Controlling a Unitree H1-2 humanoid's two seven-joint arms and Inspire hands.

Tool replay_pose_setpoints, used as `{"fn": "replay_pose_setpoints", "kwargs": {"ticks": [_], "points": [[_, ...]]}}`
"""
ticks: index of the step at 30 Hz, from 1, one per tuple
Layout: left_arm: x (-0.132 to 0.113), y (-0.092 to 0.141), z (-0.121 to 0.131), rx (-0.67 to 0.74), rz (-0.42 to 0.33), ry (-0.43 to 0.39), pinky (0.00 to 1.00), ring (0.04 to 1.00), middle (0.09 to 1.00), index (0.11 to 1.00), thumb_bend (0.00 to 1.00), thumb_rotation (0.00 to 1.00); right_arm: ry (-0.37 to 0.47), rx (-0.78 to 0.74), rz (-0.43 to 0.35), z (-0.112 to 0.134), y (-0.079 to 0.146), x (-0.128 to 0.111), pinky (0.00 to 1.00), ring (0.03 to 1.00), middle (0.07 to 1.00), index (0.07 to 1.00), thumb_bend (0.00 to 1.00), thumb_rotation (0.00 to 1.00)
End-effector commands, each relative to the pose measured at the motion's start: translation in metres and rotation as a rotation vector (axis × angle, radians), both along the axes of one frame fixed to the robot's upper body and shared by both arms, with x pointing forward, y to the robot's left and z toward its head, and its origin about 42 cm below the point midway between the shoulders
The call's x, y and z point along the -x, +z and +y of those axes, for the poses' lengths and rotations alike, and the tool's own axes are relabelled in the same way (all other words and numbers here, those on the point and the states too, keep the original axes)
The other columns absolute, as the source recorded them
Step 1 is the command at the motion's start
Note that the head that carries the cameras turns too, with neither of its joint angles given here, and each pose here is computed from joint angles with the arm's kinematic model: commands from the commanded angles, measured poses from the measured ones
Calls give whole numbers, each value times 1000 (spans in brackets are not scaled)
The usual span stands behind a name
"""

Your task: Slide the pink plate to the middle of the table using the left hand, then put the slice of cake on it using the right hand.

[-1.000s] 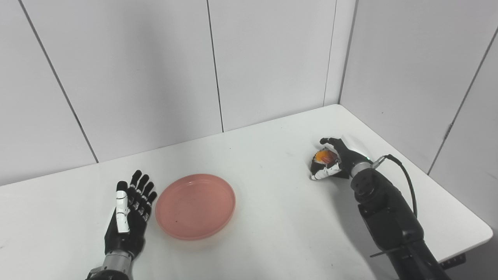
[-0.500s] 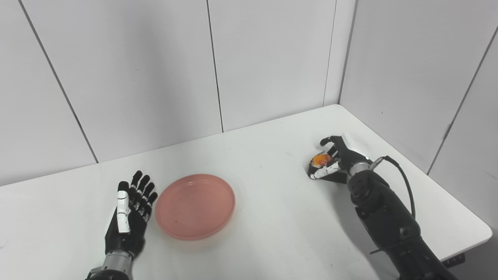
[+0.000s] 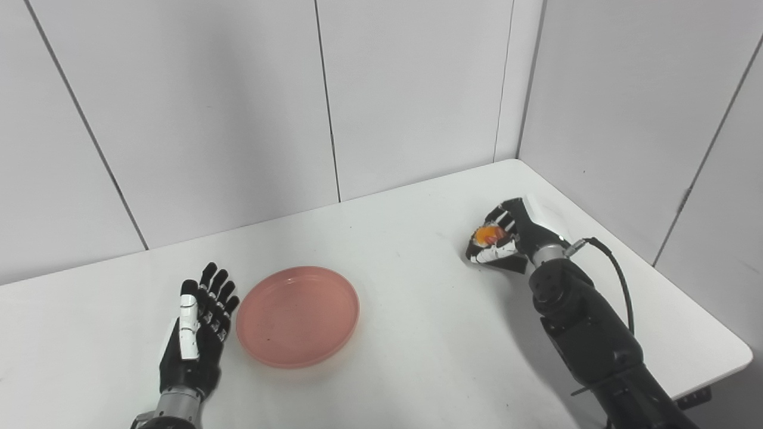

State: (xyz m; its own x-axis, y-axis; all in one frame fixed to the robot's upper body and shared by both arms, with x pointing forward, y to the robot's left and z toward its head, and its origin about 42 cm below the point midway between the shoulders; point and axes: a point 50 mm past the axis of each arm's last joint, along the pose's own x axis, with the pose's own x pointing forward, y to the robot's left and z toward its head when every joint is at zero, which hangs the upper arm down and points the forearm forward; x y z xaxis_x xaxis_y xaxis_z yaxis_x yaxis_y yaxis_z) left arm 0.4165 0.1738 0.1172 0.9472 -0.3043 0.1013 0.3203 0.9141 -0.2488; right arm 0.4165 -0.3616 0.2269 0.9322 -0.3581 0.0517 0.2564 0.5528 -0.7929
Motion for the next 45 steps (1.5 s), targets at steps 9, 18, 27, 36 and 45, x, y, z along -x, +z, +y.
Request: {"fn": "replay_pose_setpoints", "kwargs": {"ticks": [9,18,27,36,45], "points": [[23,-8,-16,-19,16,16,1000,1000,1000,1000,715,1000,149,18,-193,31,56,6,321,411,465,513,519,0],[28,-1,-32,-35,3,41,1000,1000,1000,1000,680,1000,294,-7,-240,61,60,9,314,394,451,517,518,0],[28,1,-44,-66,2,54,1000,1000,1000,1000,695,1000,388,-14,-261,81,52,12,308,396,460,512,520,0],[28,-1,-54,-56,-2,57,1000,1000,1000,1000,697,1000,461,-9,-278,94,47,15,208,301,473,488,523,0],[26,0,-67,-57,-1,55,1000,1000,1000,1000,693,1000,559,-34,-266,116,36,20,274,363,425,528,515,0]]}}
